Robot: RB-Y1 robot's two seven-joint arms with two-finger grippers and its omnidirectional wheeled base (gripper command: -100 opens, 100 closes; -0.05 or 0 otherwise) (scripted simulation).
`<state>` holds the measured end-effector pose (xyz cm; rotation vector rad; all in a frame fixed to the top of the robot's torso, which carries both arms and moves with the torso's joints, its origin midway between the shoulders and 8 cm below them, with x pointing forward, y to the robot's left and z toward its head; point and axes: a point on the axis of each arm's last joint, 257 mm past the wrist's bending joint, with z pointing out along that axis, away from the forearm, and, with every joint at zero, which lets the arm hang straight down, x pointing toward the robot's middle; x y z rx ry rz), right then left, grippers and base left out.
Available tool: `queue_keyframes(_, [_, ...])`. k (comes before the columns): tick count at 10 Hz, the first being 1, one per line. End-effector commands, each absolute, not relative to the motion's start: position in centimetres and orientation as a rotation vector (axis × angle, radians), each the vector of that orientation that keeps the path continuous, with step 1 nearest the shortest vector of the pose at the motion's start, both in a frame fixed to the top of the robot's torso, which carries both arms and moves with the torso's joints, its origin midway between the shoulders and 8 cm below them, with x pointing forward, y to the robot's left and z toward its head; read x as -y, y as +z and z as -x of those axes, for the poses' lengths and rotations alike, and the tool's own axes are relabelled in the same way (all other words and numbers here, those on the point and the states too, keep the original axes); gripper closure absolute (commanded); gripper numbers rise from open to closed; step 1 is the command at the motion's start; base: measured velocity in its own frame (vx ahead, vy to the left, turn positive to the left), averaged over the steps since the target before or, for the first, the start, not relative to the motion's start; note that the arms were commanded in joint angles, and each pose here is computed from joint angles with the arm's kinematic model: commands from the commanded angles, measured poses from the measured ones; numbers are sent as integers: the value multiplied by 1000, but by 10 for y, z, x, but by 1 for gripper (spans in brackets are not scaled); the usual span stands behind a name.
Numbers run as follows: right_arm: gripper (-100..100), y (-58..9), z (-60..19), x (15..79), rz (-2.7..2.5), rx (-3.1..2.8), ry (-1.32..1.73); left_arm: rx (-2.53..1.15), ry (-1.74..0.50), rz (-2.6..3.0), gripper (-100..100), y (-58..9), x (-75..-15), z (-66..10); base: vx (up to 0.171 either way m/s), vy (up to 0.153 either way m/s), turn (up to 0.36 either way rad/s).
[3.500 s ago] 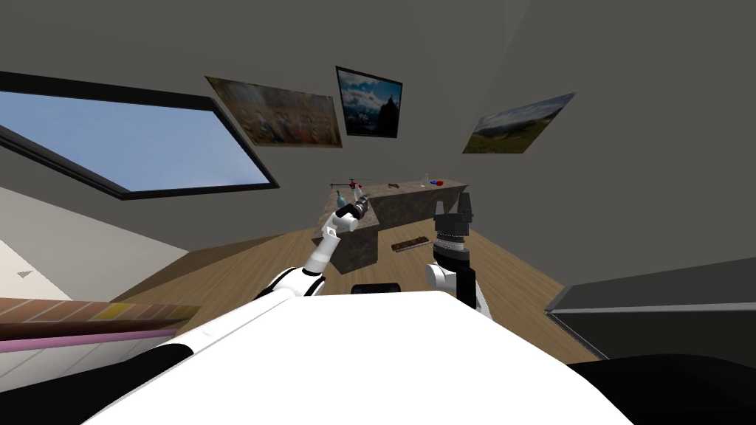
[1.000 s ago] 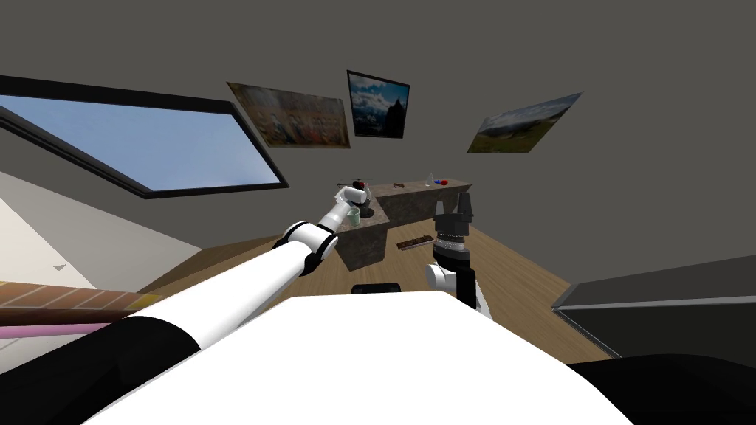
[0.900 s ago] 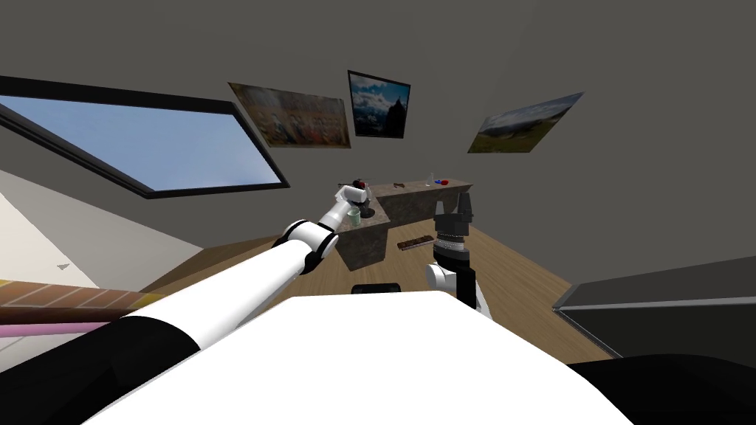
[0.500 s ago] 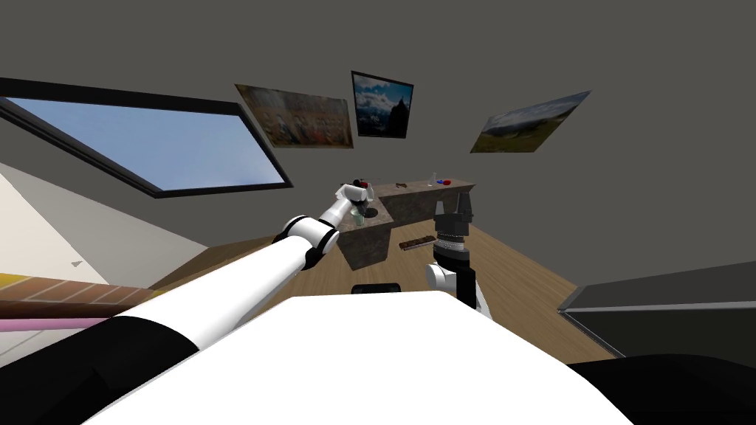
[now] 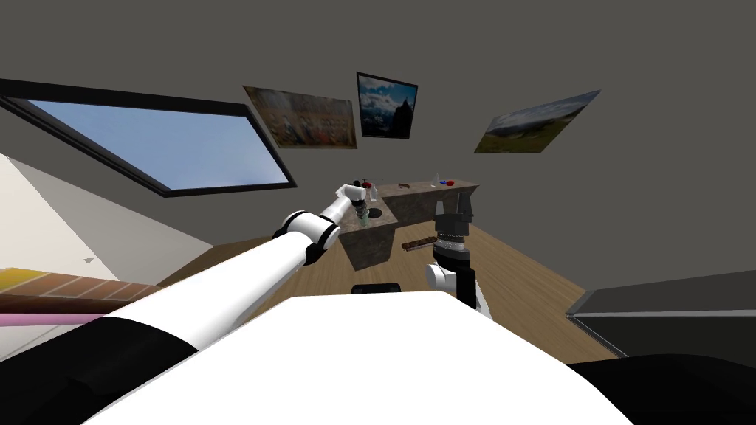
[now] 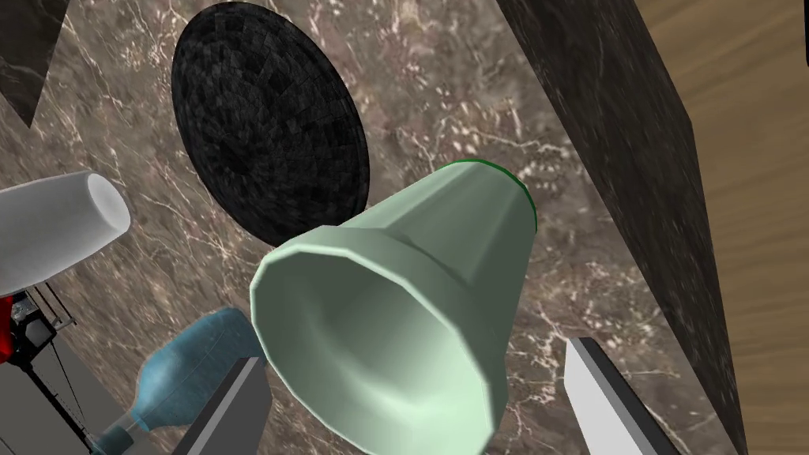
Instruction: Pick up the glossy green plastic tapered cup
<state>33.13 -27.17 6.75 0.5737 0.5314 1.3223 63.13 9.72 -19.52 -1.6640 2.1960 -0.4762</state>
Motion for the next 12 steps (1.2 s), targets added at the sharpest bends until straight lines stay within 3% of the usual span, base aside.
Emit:
queue_keyframes(1, [0, 67, -331, 272, -574, -531, 1322, -2211, -432, 1697, -100, -202, -101, -623, 20, 67, 25])
queue_keyframes(3, [0, 67, -331, 272, -574, -531, 1322, -2215, -423, 1705, -100, -205, -101, -621, 11, 44, 13])
queue_keyframes(4, [0, 67, -331, 272, -574, -531, 1322, -2217, -418, 1709, 0, -206, -102, -620, 1, 6, 0])
queue_keyframes(5, [0, 67, -331, 272, -574, -531, 1322, -2188, -412, 1744, -100, -209, -126, -624, -20, -19, -223])
queue_keyframes(6, [0, 68, -331, 272, -574, -531, 1323, -2188, -412, 1744, -100, -209, -126, -624, -28, -16, -128])
queue_keyframes(12, [0, 68, -331, 272, -574, -531, 1323, -2010, -369, 1932, -100, -227, -270, -626, -54, -43, -306])
